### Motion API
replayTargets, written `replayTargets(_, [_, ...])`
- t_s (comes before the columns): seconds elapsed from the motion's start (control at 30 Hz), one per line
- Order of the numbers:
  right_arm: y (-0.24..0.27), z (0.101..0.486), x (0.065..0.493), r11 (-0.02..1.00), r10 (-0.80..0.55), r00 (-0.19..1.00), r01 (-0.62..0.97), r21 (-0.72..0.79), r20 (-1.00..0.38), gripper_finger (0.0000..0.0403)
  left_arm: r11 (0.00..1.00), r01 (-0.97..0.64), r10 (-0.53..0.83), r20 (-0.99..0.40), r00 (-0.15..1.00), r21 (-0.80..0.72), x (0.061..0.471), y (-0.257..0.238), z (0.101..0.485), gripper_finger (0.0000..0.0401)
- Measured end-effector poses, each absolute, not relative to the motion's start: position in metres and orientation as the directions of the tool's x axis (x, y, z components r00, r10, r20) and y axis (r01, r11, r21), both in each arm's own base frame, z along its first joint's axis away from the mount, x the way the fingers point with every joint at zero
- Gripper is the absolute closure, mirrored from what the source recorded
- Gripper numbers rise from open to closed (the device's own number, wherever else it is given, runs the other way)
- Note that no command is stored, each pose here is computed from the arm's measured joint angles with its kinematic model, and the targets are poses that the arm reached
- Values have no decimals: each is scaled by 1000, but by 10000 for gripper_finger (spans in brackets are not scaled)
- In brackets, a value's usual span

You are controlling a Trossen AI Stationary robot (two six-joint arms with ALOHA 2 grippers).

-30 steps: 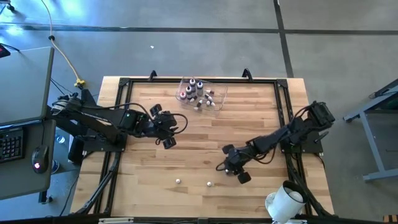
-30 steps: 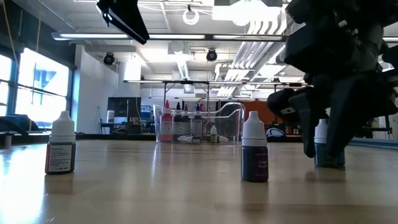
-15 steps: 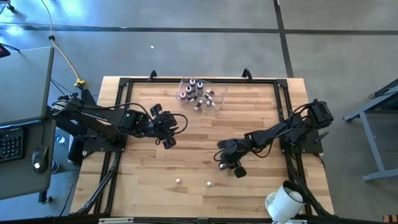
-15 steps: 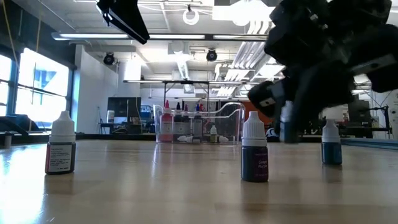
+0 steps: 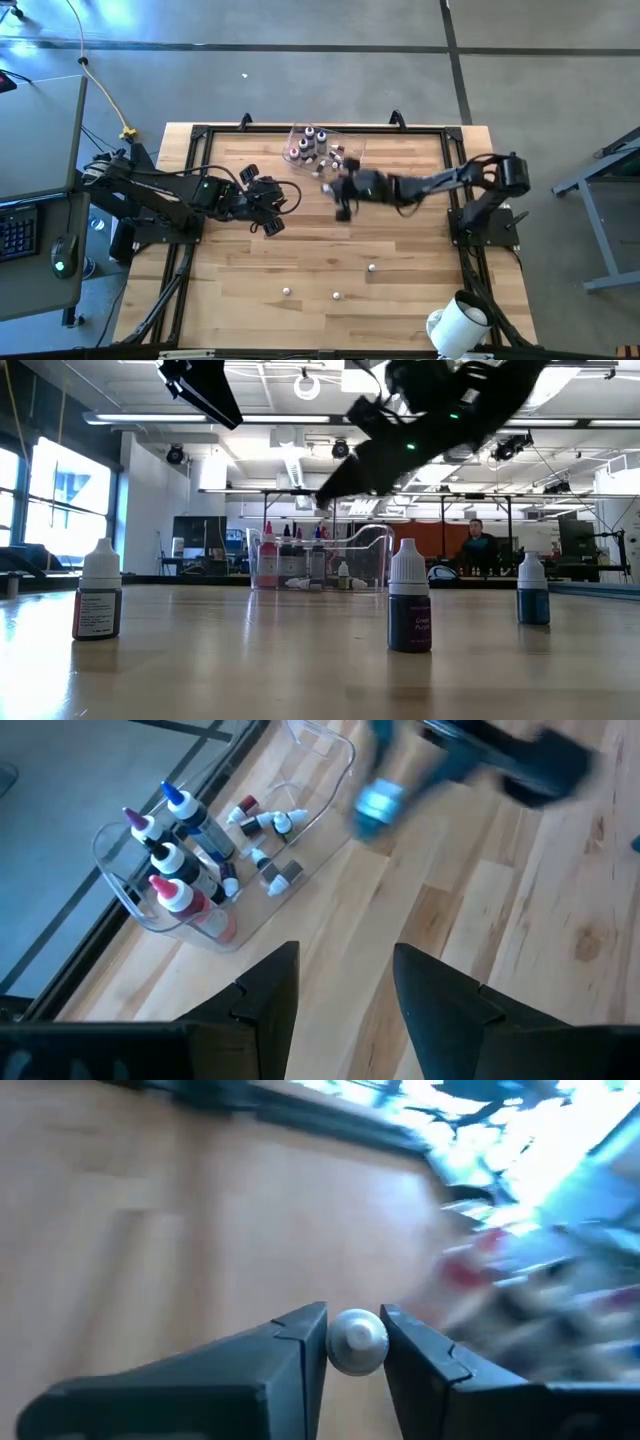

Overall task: Pick & Place food coloring
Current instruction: Put the green food coloring into the transparent bin, then put the purple food coloring into the transparent bin

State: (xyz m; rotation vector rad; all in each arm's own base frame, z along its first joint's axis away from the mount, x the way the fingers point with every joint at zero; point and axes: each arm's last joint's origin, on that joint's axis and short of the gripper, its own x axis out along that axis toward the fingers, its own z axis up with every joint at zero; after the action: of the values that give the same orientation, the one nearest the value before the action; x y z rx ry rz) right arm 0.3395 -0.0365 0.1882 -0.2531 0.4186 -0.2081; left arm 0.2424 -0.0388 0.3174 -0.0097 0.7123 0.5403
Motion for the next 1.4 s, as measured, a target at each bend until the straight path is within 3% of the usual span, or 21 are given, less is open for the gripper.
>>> replayTargets(0.1, [-75,216,350,911,-359,845,224,-348,-396,320,864,-474,467,-624,626,171,242,-39,317,240])
replayTargets(0.23, [-136,240,348,912,-408,709,278,-303,-576,322,864,-474,467,-624,626,171,242,-39,317,240])
replayTargets(0.33, [-175,237,341,939,-334,617,282,-196,-712,322,864,-474,467,-624,627,171,242,-39,318,240])
replayTargets(0.57, [-229,195,349,947,-242,512,311,-85,-824,322,864,-474,467,-624,627,170,243,-39,318,240])
replayTargets(0.9, [-237,168,359,957,-181,413,282,-64,-893,321,864,-474,467,-624,626,171,242,-39,318,240])
replayTargets(1.13, [-237,171,358,949,-238,369,285,-134,-898,281,865,-473,465,-625,627,170,243,-39,318,240])
replayTargets(1.27, [-231,187,361,930,-308,306,297,-216,-901,269,864,-476,465,-625,627,165,243,-39,318,240])
replayTargets(1.4, [-208,228,365,918,-358,227,265,-296,-906,270,860,-489,464,-625,627,149,243,-39,318,240])
